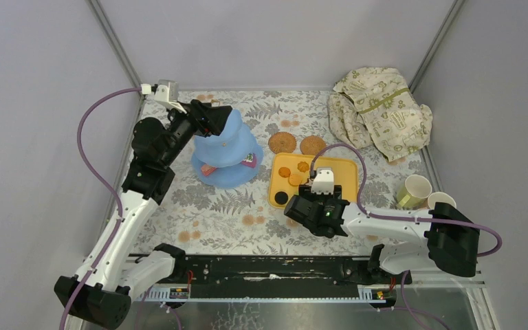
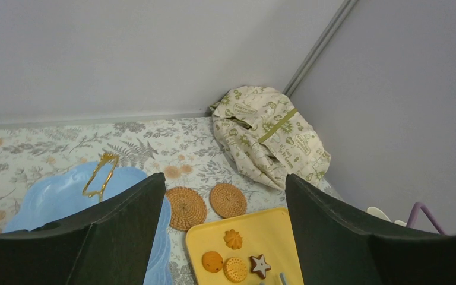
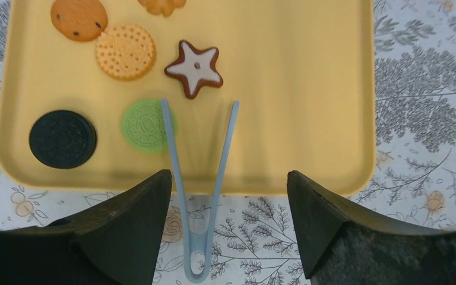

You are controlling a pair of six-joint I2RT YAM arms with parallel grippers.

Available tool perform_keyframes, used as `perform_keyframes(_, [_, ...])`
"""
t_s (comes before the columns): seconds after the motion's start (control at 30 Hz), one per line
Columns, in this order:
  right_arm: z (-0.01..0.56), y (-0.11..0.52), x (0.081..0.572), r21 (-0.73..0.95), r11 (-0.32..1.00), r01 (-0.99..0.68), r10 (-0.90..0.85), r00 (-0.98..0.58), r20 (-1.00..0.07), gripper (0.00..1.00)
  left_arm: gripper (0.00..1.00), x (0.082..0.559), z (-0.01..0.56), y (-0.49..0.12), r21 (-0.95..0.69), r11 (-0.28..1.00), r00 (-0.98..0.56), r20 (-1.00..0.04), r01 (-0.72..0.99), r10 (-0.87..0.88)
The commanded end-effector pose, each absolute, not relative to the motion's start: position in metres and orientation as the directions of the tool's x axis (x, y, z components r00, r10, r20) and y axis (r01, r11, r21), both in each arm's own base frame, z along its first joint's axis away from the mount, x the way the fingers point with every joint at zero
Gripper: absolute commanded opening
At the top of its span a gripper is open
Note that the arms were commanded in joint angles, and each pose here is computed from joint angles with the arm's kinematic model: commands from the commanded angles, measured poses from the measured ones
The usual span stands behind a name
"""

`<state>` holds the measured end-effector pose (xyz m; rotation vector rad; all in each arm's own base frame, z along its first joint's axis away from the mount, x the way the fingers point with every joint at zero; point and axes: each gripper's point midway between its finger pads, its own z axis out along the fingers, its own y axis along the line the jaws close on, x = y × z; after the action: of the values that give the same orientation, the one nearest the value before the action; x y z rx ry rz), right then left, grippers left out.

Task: Serve the afternoon tea
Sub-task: Pick up the clamp from the tray.

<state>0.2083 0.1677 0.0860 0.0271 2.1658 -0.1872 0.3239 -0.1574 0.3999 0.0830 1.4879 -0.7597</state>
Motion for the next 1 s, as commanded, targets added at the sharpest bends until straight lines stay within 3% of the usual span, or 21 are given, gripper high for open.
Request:
perform_keyframes(0.0, [0.079, 0.179, 0.209, -0.028, 0.997, 0.078, 0.022, -0.579, -0.815, 0.77, 0.81, 0.327, 0.400, -0.149, -0.419, 0.783, -0.067, -0.895, 0.460, -0.440])
perform_keyframes(0.33, [0.054, 0.181, 0.209, 0.004, 0.999, 0.042, 0.030, -0.642, -0.766, 0.80, 0.81, 0.329, 0.395, -0.147, -0.440, 0.784, -0.071, -0.886, 0.439, -0.457])
perform_keyframes(0.43, [0.051, 0.185, 0.210, 0.007, 1.000, 0.029, 0.024, -0.650, -0.760, 0.80, 0.93, 0.329, 0.394, -0.147, -0.441, 0.783, -0.072, -0.886, 0.438, -0.458])
perform_keyframes(0.57, [0.047, 0.185, 0.211, -0.001, 1.000, 0.029, 0.018, -0.655, -0.755, 0.80, 0.94, 0.330, 0.393, -0.146, -0.442, 0.785, -0.072, -0.886, 0.434, -0.459])
perform_keyframes(0.8, [0.039, 0.179, 0.212, -0.024, 0.998, 0.051, 0.016, -0.671, -0.741, 0.68, 0.94, 0.330, 0.391, -0.145, -0.445, 0.787, -0.071, -0.884, 0.427, -0.462])
perform_keyframes(0.97, [0.033, 0.177, 0.211, -0.049, 0.997, 0.054, 0.001, -0.688, -0.726, 0.66, 0.94, 0.332, 0.388, -0.146, -0.452, 0.783, -0.078, -0.881, 0.426, -0.466])
